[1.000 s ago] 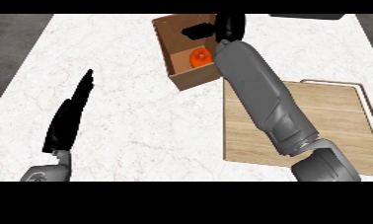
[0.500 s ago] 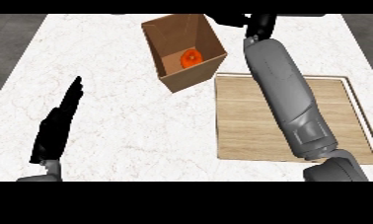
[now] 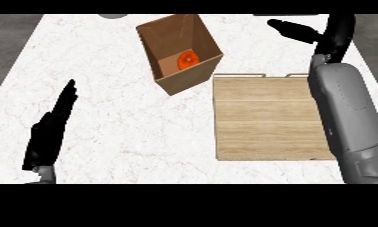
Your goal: Pick the squash from the tray and place it in the cardboard box
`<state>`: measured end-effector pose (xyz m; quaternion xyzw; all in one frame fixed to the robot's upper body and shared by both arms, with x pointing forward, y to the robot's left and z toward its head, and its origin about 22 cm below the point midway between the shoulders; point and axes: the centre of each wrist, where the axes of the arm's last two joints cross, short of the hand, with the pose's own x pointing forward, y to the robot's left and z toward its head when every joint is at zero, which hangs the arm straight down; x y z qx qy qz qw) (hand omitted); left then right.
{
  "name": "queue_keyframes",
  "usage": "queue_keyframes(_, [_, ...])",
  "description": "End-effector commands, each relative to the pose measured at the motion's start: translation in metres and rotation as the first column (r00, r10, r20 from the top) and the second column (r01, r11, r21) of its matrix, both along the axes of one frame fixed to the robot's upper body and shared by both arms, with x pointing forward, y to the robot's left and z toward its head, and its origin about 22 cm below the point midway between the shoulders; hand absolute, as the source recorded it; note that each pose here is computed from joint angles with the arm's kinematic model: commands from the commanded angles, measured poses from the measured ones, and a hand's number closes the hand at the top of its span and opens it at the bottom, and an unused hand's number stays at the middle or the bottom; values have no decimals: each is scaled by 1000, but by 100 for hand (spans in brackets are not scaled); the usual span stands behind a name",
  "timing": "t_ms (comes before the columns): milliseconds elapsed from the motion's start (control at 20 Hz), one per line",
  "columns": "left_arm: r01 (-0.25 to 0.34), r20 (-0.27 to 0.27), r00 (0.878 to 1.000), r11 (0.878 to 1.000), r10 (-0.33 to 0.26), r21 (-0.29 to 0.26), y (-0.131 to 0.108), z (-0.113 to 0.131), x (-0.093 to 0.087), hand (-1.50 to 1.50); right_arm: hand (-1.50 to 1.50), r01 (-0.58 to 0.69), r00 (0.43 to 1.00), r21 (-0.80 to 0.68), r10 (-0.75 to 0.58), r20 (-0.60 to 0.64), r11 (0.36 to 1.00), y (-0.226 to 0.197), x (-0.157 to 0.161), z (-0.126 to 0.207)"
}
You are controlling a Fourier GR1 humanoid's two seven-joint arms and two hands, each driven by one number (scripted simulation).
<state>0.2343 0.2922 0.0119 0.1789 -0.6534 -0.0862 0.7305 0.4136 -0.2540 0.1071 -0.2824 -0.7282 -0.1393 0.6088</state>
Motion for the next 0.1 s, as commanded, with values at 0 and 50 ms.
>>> queue_keyframes(0, [-2, 5, 1000, 1000, 2, 1, 1, 4, -7, 0, -150, -32, 999, -26, 31, -9, 999, -64, -35, -10])
queue_keyframes(50, [-11, -3, 1000, 1000, 11, 14, 6, 7, -8, 0, -150, -63, 998, -44, 62, -24, 997, -68, -48, -14])
